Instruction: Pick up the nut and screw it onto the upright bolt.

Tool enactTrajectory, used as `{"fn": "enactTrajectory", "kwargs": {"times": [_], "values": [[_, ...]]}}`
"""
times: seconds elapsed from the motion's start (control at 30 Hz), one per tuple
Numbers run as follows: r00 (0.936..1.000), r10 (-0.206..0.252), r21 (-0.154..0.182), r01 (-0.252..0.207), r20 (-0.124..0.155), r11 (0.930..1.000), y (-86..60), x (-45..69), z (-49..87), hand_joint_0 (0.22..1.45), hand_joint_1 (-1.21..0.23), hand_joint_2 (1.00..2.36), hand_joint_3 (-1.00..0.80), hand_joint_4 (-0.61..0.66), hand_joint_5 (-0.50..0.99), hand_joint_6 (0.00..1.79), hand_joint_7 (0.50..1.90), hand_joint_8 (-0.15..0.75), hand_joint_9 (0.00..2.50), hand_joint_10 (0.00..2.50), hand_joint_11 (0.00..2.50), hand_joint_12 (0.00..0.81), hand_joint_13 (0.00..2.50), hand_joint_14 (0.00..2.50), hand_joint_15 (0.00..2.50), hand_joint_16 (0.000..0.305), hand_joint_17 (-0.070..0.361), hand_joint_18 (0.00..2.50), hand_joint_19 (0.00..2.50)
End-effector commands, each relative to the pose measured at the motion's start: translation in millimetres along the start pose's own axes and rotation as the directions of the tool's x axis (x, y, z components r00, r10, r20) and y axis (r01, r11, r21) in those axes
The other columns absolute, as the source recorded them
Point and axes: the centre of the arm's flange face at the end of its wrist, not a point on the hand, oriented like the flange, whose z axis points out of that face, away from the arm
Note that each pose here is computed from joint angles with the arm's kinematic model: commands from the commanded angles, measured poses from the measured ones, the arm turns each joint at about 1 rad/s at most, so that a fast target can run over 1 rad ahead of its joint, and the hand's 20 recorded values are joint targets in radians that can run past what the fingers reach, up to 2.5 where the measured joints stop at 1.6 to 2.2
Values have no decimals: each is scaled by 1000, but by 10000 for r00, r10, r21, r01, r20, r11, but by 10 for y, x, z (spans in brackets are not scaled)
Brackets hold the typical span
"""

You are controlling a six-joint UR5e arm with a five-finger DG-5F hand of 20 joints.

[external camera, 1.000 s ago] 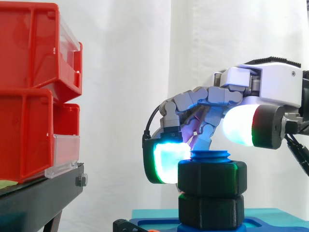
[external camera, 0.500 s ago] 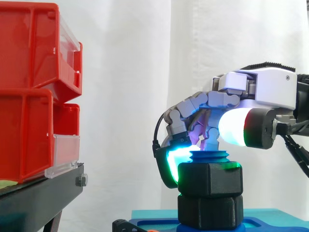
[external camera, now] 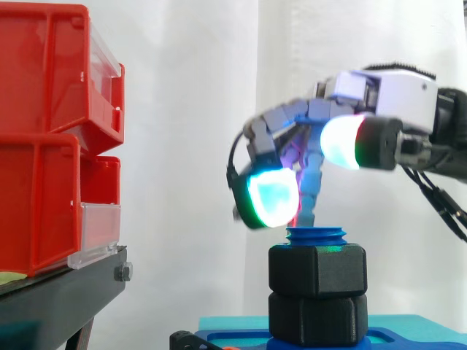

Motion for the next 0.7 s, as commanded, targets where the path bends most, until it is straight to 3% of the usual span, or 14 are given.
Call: {"fn": "enactTrajectory", "kwargs": {"times": [0.0, 0.23, 0.37, 0.43, 0.5, 0.67], "values": [[9993, -197, -324, 208, 332, 9993, -63, -171, 50, 525, -150, 1000, -500, 160, 25, 504, 1285, 244, 1451, 4, 118, 179, 983, 2, 41, 30, 67, 728, 282], [9991, -210, -400, 225, 365, 9989, -14, -164, 85, 518, -146, 1000, -500, 239, -21, 505, 1027, 226, 1365, 4, 104, 189, 926, 2, 29, 32, 72, 669, 272], [9999, -57, -464, 63, 121, 9989, 114, 18, 65, 522, -155, 1000, -500, 241, -31, 504, 966, 231, 1345, 4, 98, 188, 916, 1, 32, 32, 71, 665, 271], [10000, 17, -320, -16, 28, 9995, 174, 135, 47, 523, -156, 1000, -500, 238, -35, 504, 939, 226, 1341, 4, 91, 190, 908, 1, 29, 32, 71, 656, 263], [9999, 31, -138, -30, 114, 9999, 220, 216, 52, 523, -157, 1000, -500, 236, -40, 504, 914, 225, 1323, 3, 80, 189, 897, 0, 26, 32, 71, 647, 257], [9994, -46, -114, 50, 334, 9999, 269, 209, 111, 522, -159, 1000, -500, 237, -44, 504, 885, 221, 1313, 0, 72, 189, 890, 0, 25, 32, 72, 637, 254]]}}
